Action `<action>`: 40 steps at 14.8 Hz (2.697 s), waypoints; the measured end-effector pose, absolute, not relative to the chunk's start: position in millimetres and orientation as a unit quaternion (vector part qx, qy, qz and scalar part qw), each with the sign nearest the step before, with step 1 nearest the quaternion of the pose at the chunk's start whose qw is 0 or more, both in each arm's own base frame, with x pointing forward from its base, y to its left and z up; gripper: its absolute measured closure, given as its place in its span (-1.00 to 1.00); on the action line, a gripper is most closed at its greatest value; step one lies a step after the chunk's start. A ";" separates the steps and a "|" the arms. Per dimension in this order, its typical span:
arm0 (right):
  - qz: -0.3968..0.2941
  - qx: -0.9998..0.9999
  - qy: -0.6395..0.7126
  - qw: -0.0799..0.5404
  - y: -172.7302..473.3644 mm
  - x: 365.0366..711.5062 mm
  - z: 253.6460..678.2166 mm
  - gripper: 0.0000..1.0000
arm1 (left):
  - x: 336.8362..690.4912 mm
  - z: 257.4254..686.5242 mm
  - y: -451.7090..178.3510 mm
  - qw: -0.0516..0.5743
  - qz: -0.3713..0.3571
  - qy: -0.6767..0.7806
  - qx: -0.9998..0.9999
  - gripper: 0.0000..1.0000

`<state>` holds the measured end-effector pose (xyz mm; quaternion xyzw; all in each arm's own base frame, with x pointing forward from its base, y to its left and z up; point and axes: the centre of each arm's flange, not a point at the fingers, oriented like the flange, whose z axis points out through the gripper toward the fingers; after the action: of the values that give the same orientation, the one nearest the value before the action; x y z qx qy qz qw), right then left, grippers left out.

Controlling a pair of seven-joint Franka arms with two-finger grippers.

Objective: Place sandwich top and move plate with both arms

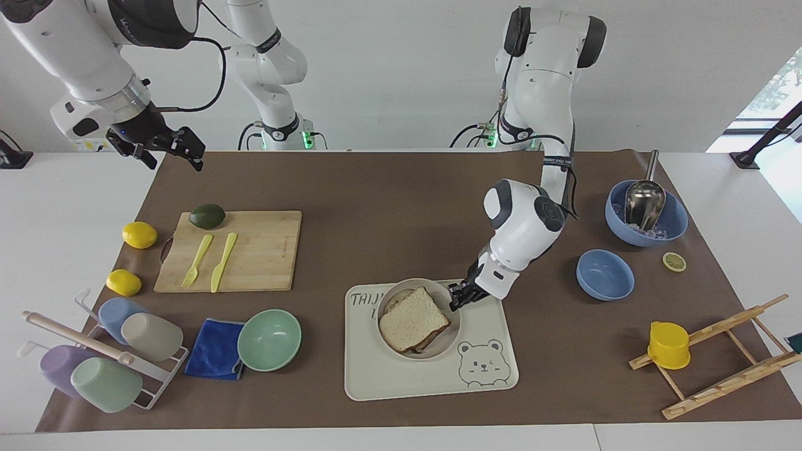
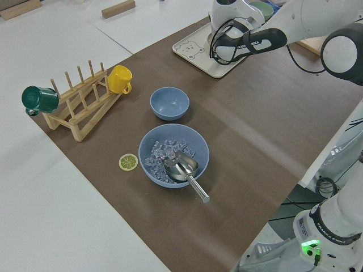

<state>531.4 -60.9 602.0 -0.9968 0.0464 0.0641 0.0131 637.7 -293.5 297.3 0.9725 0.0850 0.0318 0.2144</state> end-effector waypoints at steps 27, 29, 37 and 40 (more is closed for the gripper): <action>0.064 -0.997 0.046 0.013 -60.9 531.4 602.0 -1.00 | 575.4 574.1 -77.3 0.037 -0.005 0.016 0.999 -1.00; 0.064 -0.997 0.046 0.013 -60.9 531.4 602.0 -1.00 | 559.5 593.5 -63.5 0.023 -0.010 0.005 1.000 -1.00; 0.064 -0.997 0.046 0.013 -60.9 531.4 602.0 -1.00 | 535.7 601.1 -42.0 0.007 -0.039 -0.046 0.998 -1.00; 0.064 -0.997 0.046 0.013 -60.9 531.4 602.0 -1.00 | 540.5 593.8 -41.4 0.007 -0.032 -0.045 0.998 -1.00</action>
<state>531.4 -60.9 602.0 -0.9968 0.0464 0.0641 0.0131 540.5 -41.4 593.8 0.9985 -0.0447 -0.0322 0.0068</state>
